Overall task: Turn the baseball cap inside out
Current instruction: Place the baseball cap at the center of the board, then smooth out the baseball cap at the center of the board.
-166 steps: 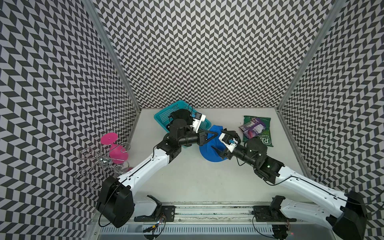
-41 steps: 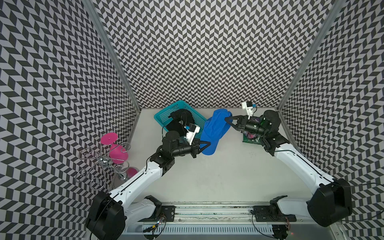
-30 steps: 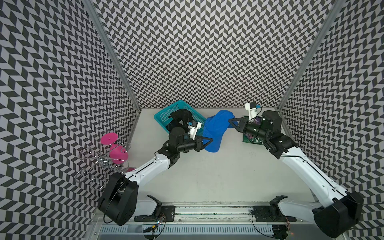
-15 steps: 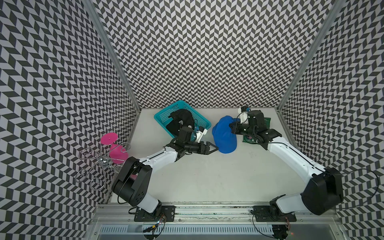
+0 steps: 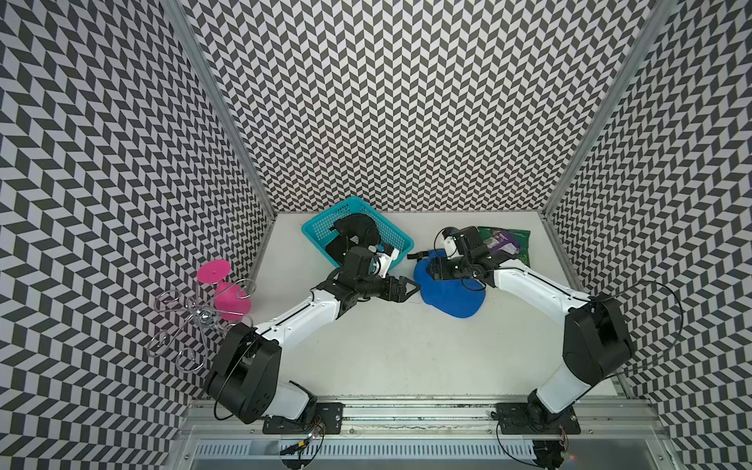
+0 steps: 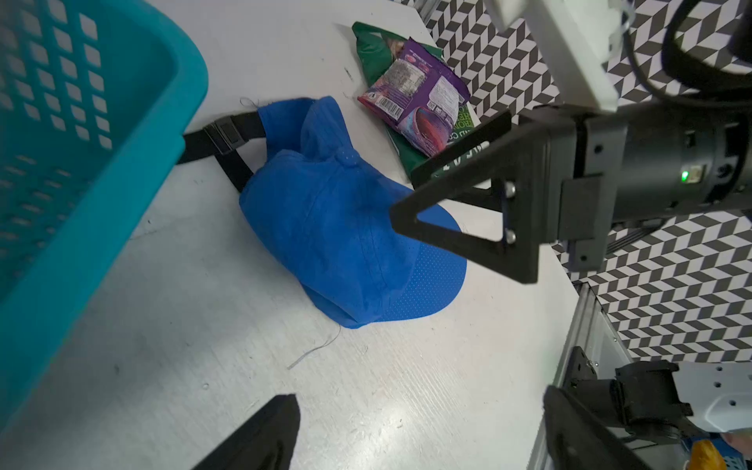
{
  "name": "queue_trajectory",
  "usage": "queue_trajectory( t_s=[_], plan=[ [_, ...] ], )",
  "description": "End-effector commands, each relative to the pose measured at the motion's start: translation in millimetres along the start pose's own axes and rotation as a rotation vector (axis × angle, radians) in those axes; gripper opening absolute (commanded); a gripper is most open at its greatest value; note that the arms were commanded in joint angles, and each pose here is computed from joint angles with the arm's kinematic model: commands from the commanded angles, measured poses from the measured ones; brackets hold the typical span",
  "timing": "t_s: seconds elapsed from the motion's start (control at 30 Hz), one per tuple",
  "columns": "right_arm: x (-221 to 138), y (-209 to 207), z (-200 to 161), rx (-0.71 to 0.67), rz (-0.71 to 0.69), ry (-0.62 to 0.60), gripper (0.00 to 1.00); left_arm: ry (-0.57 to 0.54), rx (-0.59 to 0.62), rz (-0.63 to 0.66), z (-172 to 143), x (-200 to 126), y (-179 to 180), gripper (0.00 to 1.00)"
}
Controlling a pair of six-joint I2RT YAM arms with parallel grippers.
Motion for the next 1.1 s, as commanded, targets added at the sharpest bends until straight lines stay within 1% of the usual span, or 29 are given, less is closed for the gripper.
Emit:
queue_trajectory(
  t_s=[0.0, 0.1, 0.17, 0.23, 0.3, 0.4, 0.53, 0.63, 0.8, 0.87, 0.9, 0.93, 1.03, 1.07],
  plan=[
    [-43, 0, 26, -0.041, -0.050, -0.158, 0.82, -0.036, 0.106, 0.013, 20, 5, -4, 0.88],
    [-55, -13, 21, -0.052, -0.043, -0.210, 0.79, -0.017, 0.093, 0.000, 18, 17, 2, 0.81],
    [-54, -22, 11, -0.063, -0.001, -0.212, 0.76, -0.006, 0.074, -0.029, 16, 27, 4, 0.76],
    [-48, -29, 4, -0.091, 0.057, -0.190, 0.72, 0.011, 0.048, -0.051, 13, 36, 9, 0.72],
    [-40, -34, -1, -0.166, 0.094, -0.151, 0.69, 0.023, 0.019, -0.054, 10, 45, 17, 0.67],
    [-21, -41, -10, -0.271, 0.088, -0.088, 0.66, 0.033, -0.012, -0.073, 7, 57, 25, 0.63],
    [-5, -43, -15, -0.359, 0.102, -0.077, 0.65, 0.032, -0.036, -0.100, 11, 72, 30, 0.58],
    [1, -42, -14, -0.405, 0.133, -0.095, 0.65, 0.032, -0.049, -0.084, 14, 83, 38, 0.56],
    [19, -43, -20, -0.442, 0.181, -0.076, 0.68, 0.045, -0.060, -0.086, 16, 101, 49, 0.52],
    [27, -44, -23, -0.445, 0.193, -0.055, 0.69, 0.029, -0.077, -0.092, 20, 104, 49, 0.47],
    [30, -45, -23, -0.444, 0.196, -0.047, 0.67, 0.014, -0.071, -0.096, 23, 105, 48, 0.43],
    [33, -46, -23, -0.442, 0.195, -0.039, 0.58, -0.001, -0.062, -0.098, 27, 105, 47, 0.37],
    [31, -48, -15, -0.418, 0.163, -0.042, 0.14, -0.047, -0.024, -0.072, 41, 104, 43, 0.13],
    [26, -48, -10, -0.411, 0.148, -0.055, 0.03, -0.056, -0.003, -0.064, 45, 103, 42, 0.06]
  ],
)
Point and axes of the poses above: each gripper's point midway between its finger pads, its own x axis out along the fingers, its own y axis along the line the jaws close on, z = x × y, the point moved 7 cm from there along -x, back along the fingers, and after that the axes turned 11 degrees about -x, right-handed, at the moved point
